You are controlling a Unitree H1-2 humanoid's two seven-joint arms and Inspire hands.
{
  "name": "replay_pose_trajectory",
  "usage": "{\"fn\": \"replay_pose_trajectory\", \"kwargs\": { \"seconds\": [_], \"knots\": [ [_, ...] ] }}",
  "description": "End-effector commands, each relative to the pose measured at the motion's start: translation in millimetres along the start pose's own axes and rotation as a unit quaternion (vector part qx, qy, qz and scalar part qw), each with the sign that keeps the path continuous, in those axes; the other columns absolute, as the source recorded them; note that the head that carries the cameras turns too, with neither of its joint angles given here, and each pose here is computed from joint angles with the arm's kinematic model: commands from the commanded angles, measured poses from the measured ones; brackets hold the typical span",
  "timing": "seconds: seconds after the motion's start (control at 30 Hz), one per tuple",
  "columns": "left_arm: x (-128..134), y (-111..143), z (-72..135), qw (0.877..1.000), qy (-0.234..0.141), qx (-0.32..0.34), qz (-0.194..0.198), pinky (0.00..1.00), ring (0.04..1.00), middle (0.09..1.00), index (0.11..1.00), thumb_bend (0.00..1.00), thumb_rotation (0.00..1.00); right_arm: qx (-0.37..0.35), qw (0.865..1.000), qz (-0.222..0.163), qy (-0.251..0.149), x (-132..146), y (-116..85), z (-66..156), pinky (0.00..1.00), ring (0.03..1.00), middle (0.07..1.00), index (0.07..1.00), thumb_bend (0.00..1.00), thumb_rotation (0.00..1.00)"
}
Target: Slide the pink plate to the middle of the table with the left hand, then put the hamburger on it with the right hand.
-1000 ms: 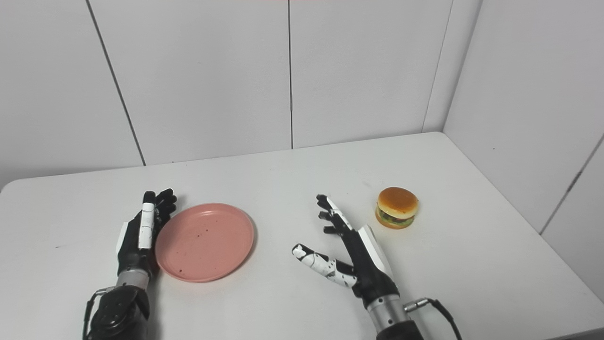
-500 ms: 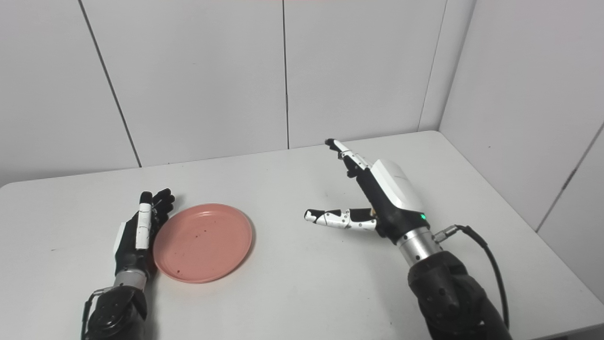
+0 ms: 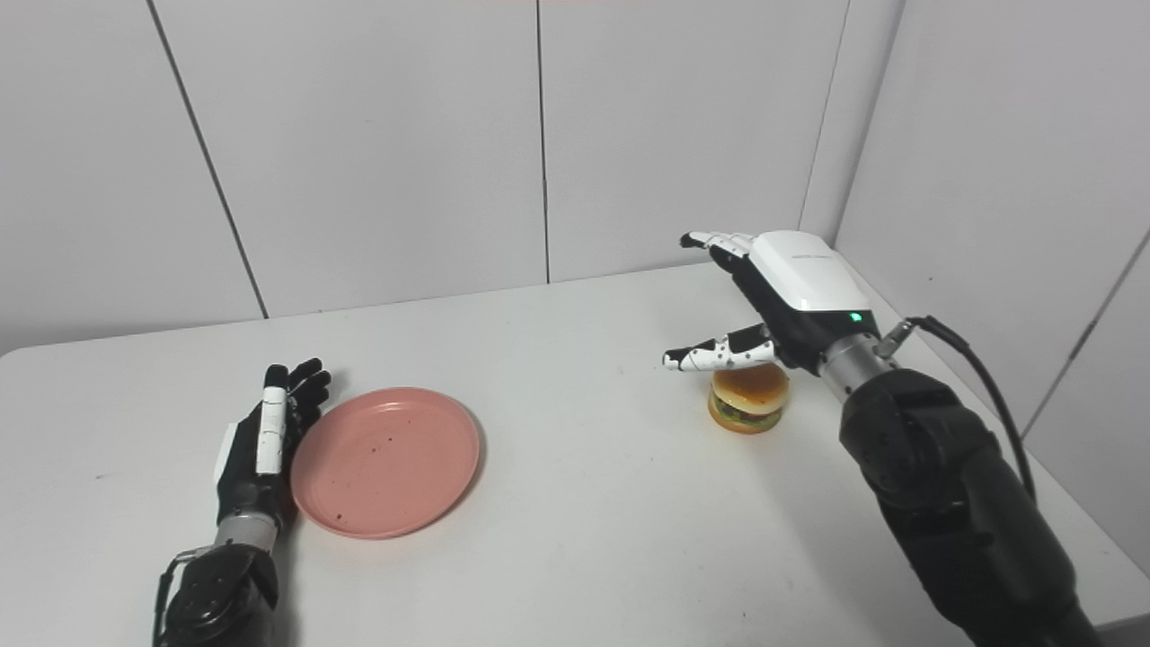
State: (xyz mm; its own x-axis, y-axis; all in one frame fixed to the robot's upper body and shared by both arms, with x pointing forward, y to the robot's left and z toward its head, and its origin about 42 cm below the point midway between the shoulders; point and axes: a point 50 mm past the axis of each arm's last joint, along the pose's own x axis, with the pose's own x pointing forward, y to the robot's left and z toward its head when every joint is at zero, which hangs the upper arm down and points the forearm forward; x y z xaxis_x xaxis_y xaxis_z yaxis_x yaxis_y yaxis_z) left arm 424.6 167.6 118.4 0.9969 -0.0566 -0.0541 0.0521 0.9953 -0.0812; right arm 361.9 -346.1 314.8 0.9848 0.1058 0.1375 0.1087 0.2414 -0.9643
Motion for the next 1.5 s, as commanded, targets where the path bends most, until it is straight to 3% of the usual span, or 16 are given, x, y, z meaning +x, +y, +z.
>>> {"fn": "replay_pose_trajectory", "kwargs": {
  "seconds": [0.0,0.07,0.2,0.8,1.47],
  "knots": [
    [-1,-14,-12,0.999,0.034,-0.005,-0.022,0.91,0.867,0.818,0.757,0.93,0.95,-0.014,1.0,-0.025,0.002,13,-25,-1,0.82,0.865,0.864,0.83,1.0,0.4],
    [0,-14,-12,0.999,0.034,-0.004,-0.022,0.89,0.863,0.815,0.753,0.93,0.95,-0.023,1.0,-0.005,0.011,19,-26,-6,0.77,0.863,0.867,0.831,1.0,0.32],
    [0,-14,-13,0.999,0.036,-0.01,-0.021,0.9,0.859,0.808,0.75,0.93,0.94,-0.036,0.998,0.043,0.025,31,-30,-12,0.73,0.879,0.894,0.852,1.0,0.24],
    [-2,-14,-14,0.999,0.035,-0.012,-0.025,0.89,0.855,0.798,0.753,0.93,0.95,-0.064,0.985,0.145,0.065,66,-40,-21,0.7,0.894,0.901,0.835,1.0,0.18],
    [-1,-14,-16,0.999,0.038,-0.014,-0.025,0.91,0.85,0.793,0.754,0.93,0.94,-0.026,0.958,0.26,0.116,86,-36,-33,0.79,0.918,0.927,0.839,1.0,0.15]
  ]
}}
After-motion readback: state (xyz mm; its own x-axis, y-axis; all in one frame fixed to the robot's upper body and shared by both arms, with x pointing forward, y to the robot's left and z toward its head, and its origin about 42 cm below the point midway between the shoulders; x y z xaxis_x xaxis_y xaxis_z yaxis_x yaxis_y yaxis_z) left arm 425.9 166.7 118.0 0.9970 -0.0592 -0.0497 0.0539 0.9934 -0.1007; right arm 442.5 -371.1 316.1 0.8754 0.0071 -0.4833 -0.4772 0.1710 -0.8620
